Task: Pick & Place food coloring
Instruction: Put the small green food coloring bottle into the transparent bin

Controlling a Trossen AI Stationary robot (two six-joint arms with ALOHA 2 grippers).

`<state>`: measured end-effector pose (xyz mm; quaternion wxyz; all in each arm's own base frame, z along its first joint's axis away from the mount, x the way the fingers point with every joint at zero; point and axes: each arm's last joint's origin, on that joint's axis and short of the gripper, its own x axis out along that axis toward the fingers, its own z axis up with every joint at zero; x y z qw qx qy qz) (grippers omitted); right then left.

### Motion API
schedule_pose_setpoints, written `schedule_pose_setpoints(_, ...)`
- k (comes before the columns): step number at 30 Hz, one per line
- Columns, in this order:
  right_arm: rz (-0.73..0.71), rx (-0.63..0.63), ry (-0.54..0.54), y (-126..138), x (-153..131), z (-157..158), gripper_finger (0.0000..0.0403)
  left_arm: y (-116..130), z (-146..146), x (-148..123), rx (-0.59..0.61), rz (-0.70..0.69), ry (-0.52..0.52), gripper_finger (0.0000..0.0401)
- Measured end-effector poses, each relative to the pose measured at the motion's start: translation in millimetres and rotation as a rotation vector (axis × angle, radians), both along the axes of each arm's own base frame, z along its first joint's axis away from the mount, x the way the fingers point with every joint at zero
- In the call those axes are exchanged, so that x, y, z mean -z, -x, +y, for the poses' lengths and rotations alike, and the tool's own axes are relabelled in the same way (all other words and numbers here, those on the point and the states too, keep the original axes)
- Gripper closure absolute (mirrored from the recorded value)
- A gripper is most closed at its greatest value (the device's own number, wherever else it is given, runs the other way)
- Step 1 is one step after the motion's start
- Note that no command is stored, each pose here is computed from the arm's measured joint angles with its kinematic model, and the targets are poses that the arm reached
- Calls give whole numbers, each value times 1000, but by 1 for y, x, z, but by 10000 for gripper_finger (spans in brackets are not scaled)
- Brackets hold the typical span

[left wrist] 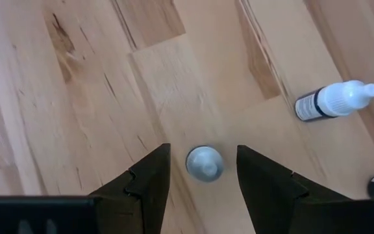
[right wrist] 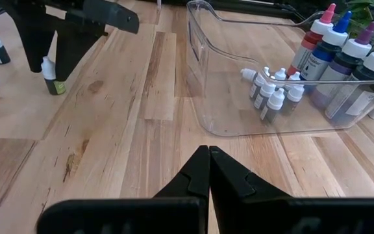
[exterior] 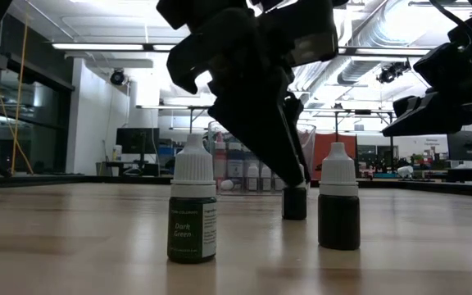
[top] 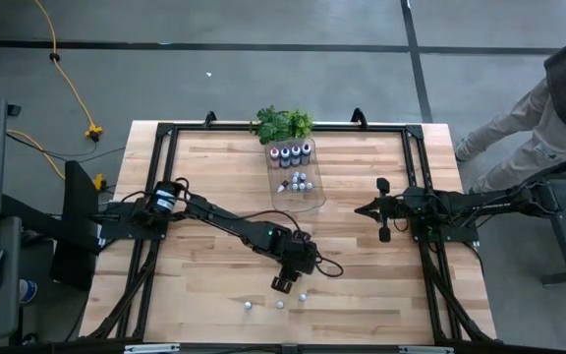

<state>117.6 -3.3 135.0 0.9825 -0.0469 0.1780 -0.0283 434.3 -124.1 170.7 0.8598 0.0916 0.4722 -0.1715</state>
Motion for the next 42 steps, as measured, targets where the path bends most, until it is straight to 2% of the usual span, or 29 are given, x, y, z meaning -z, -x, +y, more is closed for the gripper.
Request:
schedule_pose_setpoints(14, 1, 0, 0, 0, 0, 0, 402, 0, 0, 0, -24, 12, 27, 235)
schedule_pose_setpoints(27, 1, 0, 0, 0, 0, 0, 402, 0, -1, -1, -56, 26, 68, 345)
schedule_pose_setpoints(33, 0, 0, 0, 0, 0, 0, 402, 2, 0, -3, -74, 36, 73, 360)
schedule_pose_setpoints(36, 1, 0, 0, 0, 0, 0, 402, -1, 1, -13, -106, 48, 64, 359)
schedule_pose_setpoints(42, 1, -1, 0, 0, 0, 0, 402, -7, 8, -49, -170, 79, 74, 359)
